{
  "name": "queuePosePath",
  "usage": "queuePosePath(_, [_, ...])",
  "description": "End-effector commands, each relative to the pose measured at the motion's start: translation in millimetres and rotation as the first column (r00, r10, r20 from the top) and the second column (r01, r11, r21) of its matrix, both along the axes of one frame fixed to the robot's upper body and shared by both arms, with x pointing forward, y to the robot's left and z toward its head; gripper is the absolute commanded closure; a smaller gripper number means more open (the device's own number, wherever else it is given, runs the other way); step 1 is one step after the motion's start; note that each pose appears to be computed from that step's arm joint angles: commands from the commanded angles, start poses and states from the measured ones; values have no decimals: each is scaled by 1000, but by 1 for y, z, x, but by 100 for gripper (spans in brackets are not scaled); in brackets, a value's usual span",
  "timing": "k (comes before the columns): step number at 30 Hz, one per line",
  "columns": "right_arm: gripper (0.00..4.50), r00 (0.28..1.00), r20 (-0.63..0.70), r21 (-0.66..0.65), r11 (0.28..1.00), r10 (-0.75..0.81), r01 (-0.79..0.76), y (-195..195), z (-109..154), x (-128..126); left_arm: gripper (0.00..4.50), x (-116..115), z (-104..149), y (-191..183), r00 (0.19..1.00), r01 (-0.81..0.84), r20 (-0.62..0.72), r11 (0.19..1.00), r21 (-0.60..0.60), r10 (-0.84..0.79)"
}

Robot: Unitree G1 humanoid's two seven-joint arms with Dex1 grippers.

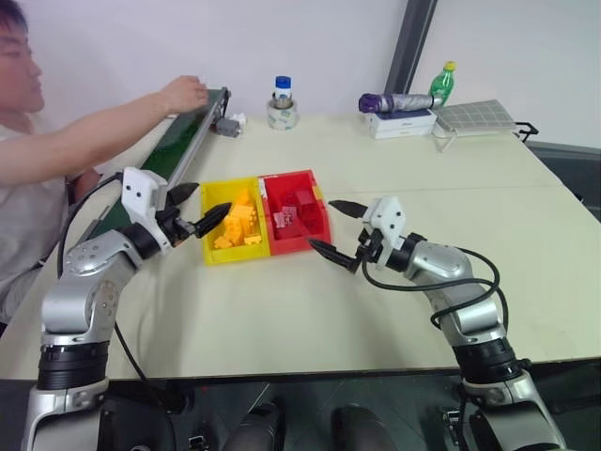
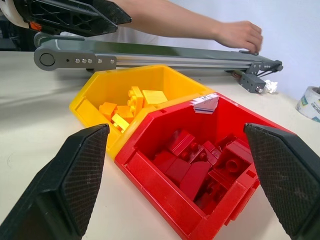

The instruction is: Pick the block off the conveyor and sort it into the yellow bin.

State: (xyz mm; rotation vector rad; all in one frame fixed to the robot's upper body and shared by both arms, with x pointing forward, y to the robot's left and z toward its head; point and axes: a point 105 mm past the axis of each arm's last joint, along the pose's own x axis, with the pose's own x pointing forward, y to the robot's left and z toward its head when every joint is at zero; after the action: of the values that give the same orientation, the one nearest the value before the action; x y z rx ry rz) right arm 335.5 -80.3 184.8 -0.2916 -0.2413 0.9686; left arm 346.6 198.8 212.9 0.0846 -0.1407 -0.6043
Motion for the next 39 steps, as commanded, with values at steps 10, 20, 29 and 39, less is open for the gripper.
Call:
queuePosePath(10, [0, 999, 48, 13, 1000, 17, -18, 4, 11, -4, 6, -6, 16, 1, 998, 2, 69, 1000, -20, -1])
queuePosePath(20, [0, 999, 44, 14, 1000, 21, -22, 3, 10, -5, 6, -33, 24, 52, 909, -327, 223, 934, -144, 353])
queuePosePath(29, [0, 998, 38, 3, 999, 48, -48, 7, 8, -4, 6, -63, -9, 123, 615, -750, 199, 644, -151, 763])
queuePosePath(39, [0, 998, 40, 1, 999, 53, -53, 8, 8, -5, 6, -63, -26, 119, 614, -760, 153, 633, -149, 774])
